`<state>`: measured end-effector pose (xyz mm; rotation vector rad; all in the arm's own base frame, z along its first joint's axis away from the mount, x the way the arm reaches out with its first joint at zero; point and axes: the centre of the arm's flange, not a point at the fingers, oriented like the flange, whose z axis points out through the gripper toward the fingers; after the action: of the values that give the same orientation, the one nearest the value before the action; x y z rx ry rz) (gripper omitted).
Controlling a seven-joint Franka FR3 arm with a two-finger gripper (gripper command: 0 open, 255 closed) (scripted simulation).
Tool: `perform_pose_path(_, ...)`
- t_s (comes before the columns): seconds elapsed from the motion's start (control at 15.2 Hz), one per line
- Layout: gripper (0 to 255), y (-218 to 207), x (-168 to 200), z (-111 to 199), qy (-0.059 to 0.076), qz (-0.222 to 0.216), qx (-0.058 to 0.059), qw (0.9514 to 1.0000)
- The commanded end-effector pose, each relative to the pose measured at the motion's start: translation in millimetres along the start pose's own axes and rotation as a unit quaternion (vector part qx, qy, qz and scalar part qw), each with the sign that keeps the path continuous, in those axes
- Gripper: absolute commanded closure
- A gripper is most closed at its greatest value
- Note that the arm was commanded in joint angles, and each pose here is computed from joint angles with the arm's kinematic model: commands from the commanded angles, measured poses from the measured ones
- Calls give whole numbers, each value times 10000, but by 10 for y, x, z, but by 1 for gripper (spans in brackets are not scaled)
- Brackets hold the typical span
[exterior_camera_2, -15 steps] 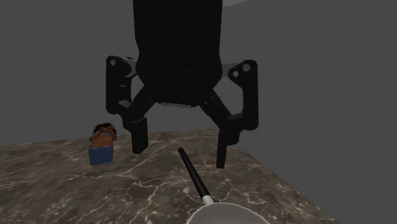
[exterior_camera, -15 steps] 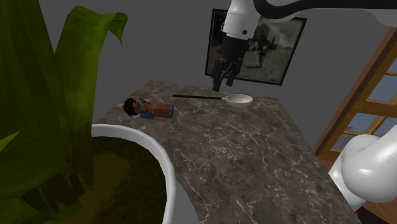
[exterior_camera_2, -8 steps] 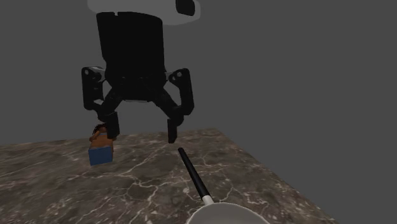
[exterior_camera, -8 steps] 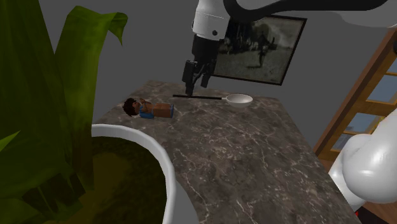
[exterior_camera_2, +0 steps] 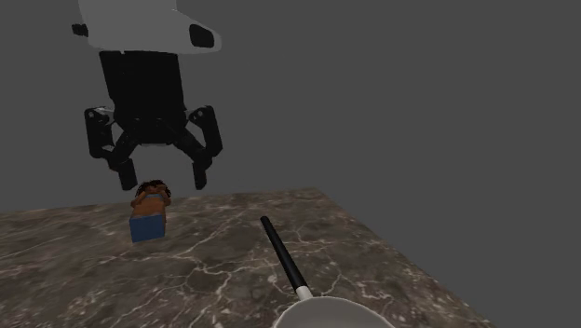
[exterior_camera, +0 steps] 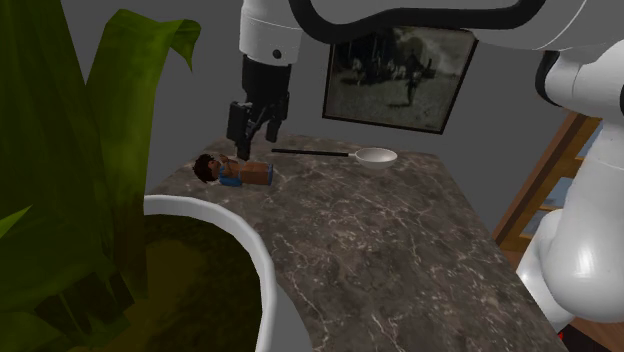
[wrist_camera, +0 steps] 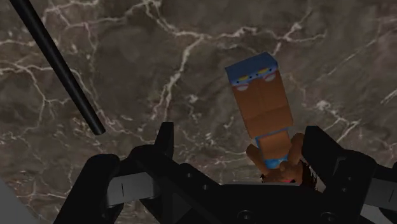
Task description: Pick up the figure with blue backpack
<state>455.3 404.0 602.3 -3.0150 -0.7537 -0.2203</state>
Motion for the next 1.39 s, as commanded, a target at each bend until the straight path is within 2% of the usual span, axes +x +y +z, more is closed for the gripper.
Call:
perform_pose_path(0.0, 0, -213, 136, 31, 47, -170, -25, 9998)
perform_pose_path(0.13, 0, -402, 253, 59, 84, -315, -45, 9995)
perform_pose_path(0.73, 0, -405, 195, 455, 84, -315, -44, 9995)
perform_pose_path(0.79, 255, -409, 192, 453, 83, -315, -44, 9995)
perform_pose_path(1.32, 255, -410, 189, 447, 83, -315, -45, 9995)
